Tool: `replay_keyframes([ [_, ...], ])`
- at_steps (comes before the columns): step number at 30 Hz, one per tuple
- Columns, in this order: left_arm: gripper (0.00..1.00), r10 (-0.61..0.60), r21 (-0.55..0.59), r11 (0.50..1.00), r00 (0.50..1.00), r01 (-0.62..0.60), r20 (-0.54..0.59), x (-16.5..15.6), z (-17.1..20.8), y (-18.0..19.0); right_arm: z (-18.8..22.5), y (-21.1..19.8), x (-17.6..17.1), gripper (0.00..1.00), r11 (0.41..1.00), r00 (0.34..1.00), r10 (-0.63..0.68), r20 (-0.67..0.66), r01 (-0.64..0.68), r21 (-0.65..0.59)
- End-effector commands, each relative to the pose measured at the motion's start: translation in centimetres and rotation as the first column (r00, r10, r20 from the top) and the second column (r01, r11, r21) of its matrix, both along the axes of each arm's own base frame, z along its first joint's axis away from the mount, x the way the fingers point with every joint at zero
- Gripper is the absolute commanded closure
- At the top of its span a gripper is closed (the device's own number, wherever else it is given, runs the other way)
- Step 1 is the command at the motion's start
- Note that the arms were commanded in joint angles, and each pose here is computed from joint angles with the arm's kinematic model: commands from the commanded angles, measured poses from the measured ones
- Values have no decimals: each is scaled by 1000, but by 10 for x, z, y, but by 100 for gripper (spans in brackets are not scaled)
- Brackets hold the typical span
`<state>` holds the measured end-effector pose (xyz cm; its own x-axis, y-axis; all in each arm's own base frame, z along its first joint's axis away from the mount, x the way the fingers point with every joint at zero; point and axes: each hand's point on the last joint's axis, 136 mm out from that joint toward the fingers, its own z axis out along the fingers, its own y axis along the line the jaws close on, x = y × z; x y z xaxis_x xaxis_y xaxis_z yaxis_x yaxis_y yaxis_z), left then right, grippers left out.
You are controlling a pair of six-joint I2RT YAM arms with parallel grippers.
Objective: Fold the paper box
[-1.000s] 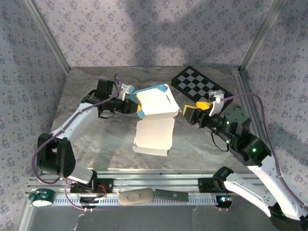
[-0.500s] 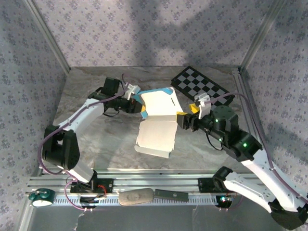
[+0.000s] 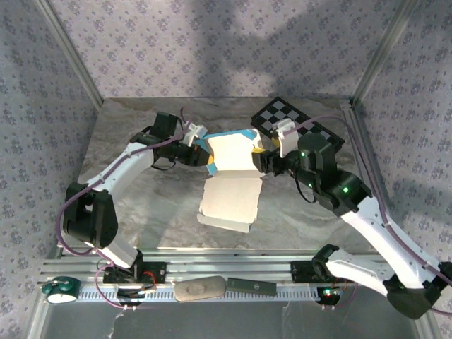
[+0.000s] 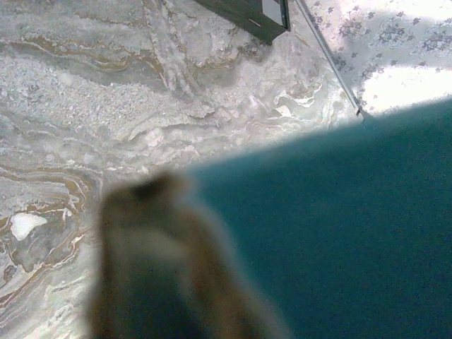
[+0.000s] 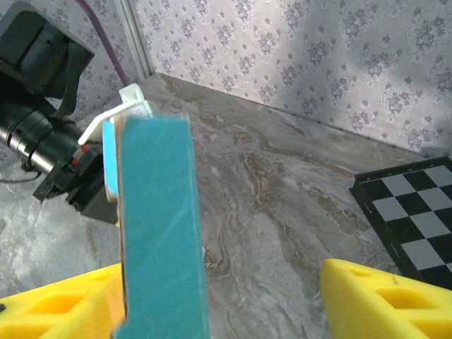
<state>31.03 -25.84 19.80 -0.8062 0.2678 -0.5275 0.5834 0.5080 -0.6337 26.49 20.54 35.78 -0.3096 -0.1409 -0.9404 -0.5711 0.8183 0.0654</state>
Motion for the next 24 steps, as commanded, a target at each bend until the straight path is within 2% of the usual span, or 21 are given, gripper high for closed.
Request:
replay_keyframes([
  [1, 100, -21, -4, 1000, 999, 21, 28, 1, 11, -5, 9, 4, 1, 33, 999, 999, 33, 1, -33, -26],
  [8, 100, -24, 6, 1000, 999, 24, 36, 3, 9, -7, -7, 8, 14, 50, 999, 998, 14, -56, -17, -50],
  [19, 100, 9, 36, 999, 999, -11, 46, 9, 5, -4, -11, 7, 15, 94, 999, 997, 13, -77, -16, -46],
  [21, 84, 39, 52, 998, 998, -42, 52, 13, 5, -1, -11, 6, 14, 100, 999, 997, 13, -77, -17, -48],
  [24, 71, 86, 57, 994, 993, -91, 75, 19, 10, 4, -11, 4, 13, 100, 999, 997, 12, -78, -16, -48],
])
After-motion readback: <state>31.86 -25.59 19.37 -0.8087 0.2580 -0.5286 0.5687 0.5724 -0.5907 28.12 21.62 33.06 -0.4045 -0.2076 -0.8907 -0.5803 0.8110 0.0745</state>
